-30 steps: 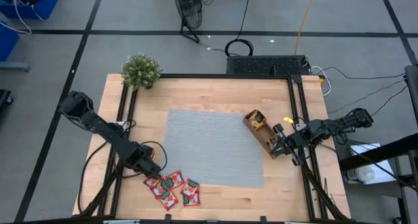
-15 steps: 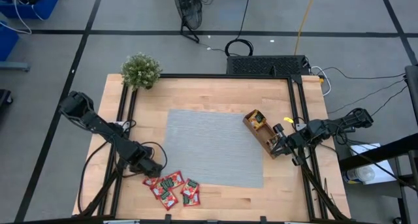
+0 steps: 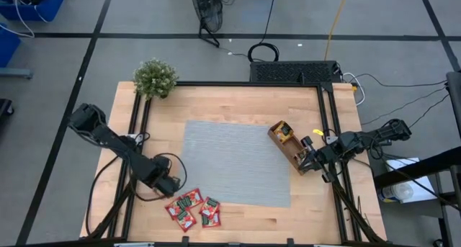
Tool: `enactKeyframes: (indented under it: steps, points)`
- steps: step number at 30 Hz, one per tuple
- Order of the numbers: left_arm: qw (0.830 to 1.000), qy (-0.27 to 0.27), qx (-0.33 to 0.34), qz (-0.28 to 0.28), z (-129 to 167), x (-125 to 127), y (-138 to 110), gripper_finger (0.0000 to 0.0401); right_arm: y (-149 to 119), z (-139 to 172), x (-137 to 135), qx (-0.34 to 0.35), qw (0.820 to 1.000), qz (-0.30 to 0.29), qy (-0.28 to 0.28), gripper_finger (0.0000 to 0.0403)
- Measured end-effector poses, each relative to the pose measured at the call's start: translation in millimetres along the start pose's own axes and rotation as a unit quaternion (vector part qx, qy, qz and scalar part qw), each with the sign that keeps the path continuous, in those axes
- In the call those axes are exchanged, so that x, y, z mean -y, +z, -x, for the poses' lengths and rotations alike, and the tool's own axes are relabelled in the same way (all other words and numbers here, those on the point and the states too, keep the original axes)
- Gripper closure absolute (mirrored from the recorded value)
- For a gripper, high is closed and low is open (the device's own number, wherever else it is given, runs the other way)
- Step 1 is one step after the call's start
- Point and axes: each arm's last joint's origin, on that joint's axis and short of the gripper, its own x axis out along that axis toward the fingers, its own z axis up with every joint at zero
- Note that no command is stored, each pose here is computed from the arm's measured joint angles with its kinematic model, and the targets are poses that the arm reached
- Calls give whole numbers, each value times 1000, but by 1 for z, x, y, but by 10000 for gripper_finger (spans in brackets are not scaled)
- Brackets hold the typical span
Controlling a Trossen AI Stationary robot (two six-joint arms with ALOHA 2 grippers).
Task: Pick & Place Tea
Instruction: Put the red tea bag into the middle section of the wooden organizer
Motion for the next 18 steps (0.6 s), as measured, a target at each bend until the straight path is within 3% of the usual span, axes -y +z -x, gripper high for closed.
enactKeyframes:
  steps: [6, 10, 12, 14, 18]
  points:
    - [988, -83, 123, -51, 53, 28, 8, 371, 0, 0, 0, 0, 1000, 0, 0, 403]
    - [950, -154, 245, -119, 76, 52, 30, 371, 0, 0, 0, 0, 1000, 0, 0, 403]
    - [913, -192, 320, -166, 86, 67, 45, 371, 0, 0, 0, 0, 1000, 0, 0, 403]
    - [863, -227, 394, -220, 94, 85, 62, 371, 0, 0, 0, 0, 1000, 0, 0, 403]
    - [743, -291, 496, -343, 103, 128, 92, 372, 0, 0, 0, 2, 1000, 0, 0, 403]
